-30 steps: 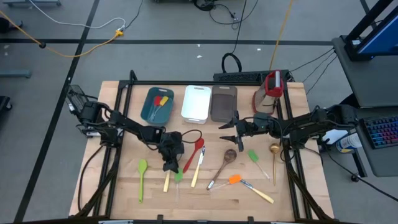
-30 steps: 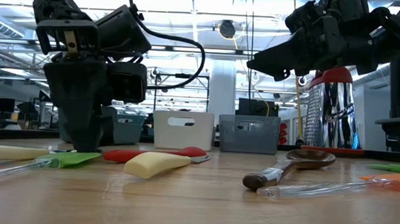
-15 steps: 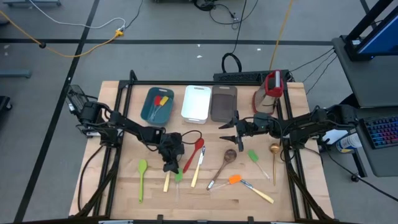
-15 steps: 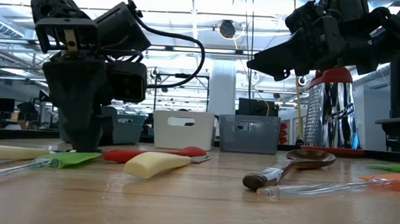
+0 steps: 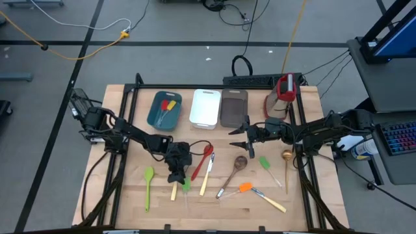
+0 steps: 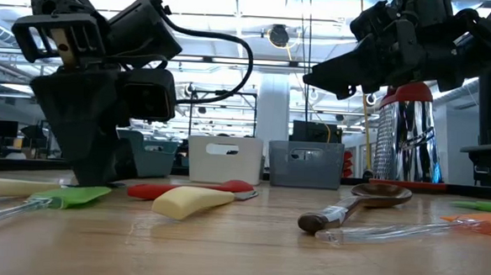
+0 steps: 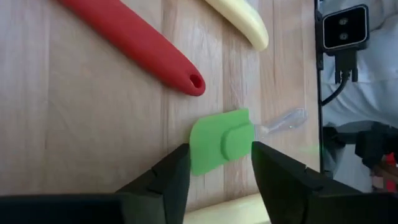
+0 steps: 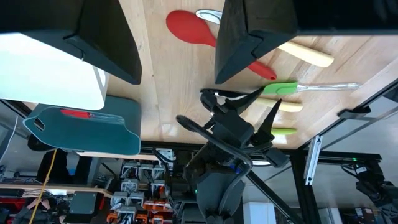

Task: Pick & Place Kitchen Items
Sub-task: Put the left green spatula into the blue bin

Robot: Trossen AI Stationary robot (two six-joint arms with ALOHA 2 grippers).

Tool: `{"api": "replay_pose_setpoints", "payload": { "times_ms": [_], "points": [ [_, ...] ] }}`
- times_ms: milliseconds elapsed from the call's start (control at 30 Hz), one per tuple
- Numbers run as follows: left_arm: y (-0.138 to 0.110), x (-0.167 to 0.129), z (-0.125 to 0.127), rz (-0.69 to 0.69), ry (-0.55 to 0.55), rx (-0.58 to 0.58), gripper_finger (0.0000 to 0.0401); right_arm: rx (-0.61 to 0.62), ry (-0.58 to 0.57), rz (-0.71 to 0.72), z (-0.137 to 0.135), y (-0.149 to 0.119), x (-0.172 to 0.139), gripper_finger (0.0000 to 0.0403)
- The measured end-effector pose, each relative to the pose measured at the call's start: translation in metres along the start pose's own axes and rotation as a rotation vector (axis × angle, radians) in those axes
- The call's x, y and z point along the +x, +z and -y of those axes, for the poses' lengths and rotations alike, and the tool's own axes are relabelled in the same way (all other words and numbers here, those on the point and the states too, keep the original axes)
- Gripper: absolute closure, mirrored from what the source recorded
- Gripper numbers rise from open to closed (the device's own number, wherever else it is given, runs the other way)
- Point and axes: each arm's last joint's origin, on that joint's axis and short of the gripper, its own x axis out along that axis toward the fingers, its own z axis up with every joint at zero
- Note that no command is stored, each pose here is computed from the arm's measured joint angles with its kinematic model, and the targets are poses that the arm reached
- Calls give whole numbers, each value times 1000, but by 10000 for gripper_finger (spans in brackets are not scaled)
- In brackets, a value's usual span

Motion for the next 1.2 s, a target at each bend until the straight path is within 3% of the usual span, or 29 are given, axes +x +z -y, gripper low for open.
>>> {"api": "replay_pose_setpoints", "payload": {
  "times_ms": [967, 1200],
  "points": [
    [4, 0, 1, 44, 11, 71, 392, -25, 0, 0, 0, 0, 0, 206],
    [5, 0, 0, 72, 42, 58, 383, -24, 5, 0, -1, 0, 0, 206]
  ]
}}
